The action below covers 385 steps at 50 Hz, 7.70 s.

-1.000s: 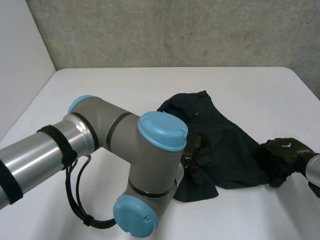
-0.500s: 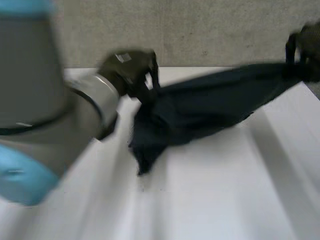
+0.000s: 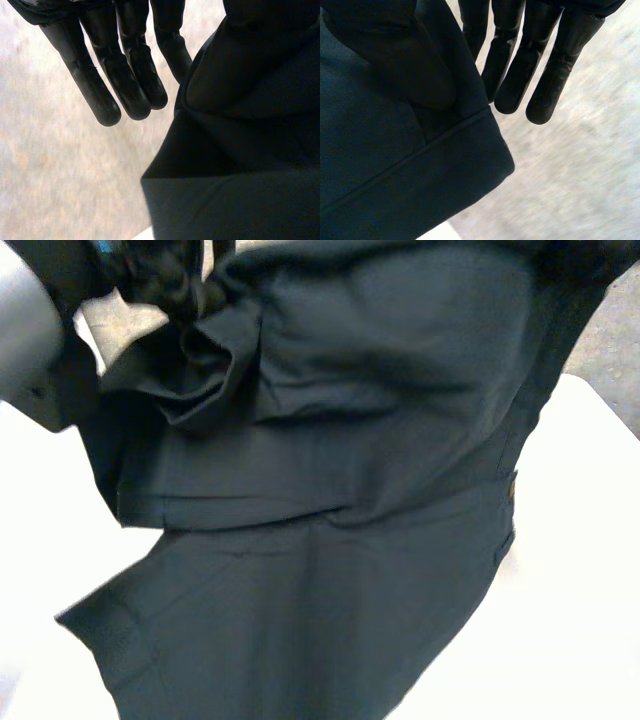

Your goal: Fold the shorts.

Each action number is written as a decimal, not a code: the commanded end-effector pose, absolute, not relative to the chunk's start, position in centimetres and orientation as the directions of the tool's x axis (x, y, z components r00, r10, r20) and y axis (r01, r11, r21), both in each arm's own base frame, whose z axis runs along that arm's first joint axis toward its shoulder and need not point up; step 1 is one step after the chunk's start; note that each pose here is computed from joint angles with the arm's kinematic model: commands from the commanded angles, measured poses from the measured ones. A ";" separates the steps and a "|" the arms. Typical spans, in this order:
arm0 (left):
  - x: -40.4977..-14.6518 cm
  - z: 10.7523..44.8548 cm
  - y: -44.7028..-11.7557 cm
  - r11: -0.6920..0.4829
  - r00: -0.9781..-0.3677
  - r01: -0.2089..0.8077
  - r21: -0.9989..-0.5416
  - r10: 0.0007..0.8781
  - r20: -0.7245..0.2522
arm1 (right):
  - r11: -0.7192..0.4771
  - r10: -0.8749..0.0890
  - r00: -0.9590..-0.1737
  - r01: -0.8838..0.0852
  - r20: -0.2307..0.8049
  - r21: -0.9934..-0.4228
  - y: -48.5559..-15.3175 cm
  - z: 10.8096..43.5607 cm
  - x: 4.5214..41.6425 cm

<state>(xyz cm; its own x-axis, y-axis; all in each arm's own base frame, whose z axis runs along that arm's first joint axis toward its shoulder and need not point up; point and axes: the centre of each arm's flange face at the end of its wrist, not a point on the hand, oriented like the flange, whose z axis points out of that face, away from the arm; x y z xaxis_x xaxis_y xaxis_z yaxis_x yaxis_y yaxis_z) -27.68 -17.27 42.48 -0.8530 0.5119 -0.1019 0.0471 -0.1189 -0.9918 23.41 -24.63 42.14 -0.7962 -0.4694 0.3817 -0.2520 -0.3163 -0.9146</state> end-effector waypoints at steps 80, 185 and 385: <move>-24.7 13.2 -19.4 0.308 -0.805 0.464 -0.830 0.538 -0.251 | 0.205 -0.695 -0.689 -0.463 0.204 -0.863 -21.1 12.3 22.2; -30.2 24.2 -30.6 -0.161 -0.878 0.320 -0.934 0.319 -0.356 | -0.200 -0.406 -0.782 -0.430 0.474 -0.881 -32.8 23.9 27.7; -41.7 14.5 -27.8 0.151 -0.751 0.257 -0.955 0.652 -0.099 | 0.292 -0.605 -0.795 -0.169 -0.045 -0.941 -36.4 17.8 26.3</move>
<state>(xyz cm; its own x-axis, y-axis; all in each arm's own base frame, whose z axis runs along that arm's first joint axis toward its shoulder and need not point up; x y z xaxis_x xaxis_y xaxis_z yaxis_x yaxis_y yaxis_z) -42.08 -27.83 17.08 -0.7530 0.6500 -0.1025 0.1950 0.0716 -0.9782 25.99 -35.86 19.96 -0.8019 -0.5971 -0.0199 -0.1519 0.2359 -0.9598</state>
